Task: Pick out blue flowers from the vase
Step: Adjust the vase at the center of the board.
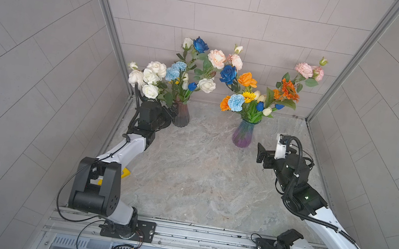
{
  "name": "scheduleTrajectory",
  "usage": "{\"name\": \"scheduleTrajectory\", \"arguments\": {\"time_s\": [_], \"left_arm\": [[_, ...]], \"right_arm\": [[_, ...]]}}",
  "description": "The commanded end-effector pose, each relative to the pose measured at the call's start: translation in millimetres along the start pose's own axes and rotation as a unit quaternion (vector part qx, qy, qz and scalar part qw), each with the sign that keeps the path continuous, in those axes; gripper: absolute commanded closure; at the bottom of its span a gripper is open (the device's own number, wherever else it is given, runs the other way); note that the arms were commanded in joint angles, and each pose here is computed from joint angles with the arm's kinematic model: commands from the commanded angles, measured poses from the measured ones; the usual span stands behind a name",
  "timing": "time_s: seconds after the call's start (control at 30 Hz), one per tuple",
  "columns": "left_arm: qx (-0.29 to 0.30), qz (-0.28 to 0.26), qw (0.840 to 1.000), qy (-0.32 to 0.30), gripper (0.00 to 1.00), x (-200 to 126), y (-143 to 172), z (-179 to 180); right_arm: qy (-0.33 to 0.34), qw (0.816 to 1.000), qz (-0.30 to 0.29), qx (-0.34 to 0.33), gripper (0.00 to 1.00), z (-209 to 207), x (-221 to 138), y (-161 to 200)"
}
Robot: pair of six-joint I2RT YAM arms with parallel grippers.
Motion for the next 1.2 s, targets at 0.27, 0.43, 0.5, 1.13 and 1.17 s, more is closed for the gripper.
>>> {"name": "scheduleTrajectory", "arguments": {"time_s": [0.27,0.43,0.5,1.13,1.17], "left_arm": [[-0.029,0.030,0.999,-0.021,0.36,31.6,-25.8,-20.3],[-0.011,0.055,0.997,-0.056,0.48,34.0,-28.4,-20.5],[-0.001,0.064,0.996,-0.070,0.49,31.6,-28.0,-20.2],[0.032,0.100,0.987,-0.122,0.53,57.4,-28.6,-8.5],[0.033,0.100,0.987,-0.123,0.53,59.8,-28.7,-8.2]], "right_arm": [[0.001,0.999,-0.011,-0.043,0.06,9.6,-16.2,-9.7],[0.005,0.999,-0.025,-0.042,0.07,7.0,-23.5,-15.6],[0.005,0.999,-0.025,-0.042,0.07,6.9,-24.1,-16.3],[-0.003,0.998,-0.031,-0.051,0.07,11.6,-25.5,-16.3],[-0.002,0.998,-0.032,-0.051,0.07,11.4,-26.0,-16.1]]}}
Point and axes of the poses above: each gripper's point midway between its finger pads, its own x axis out along the fingers, its own z axis along the line the jaws close on, y = z × x, the point moved 9 cm from there along -x, back along the fingers, and after that the axes turned 2 degrees about x, right-handed, at the moved point
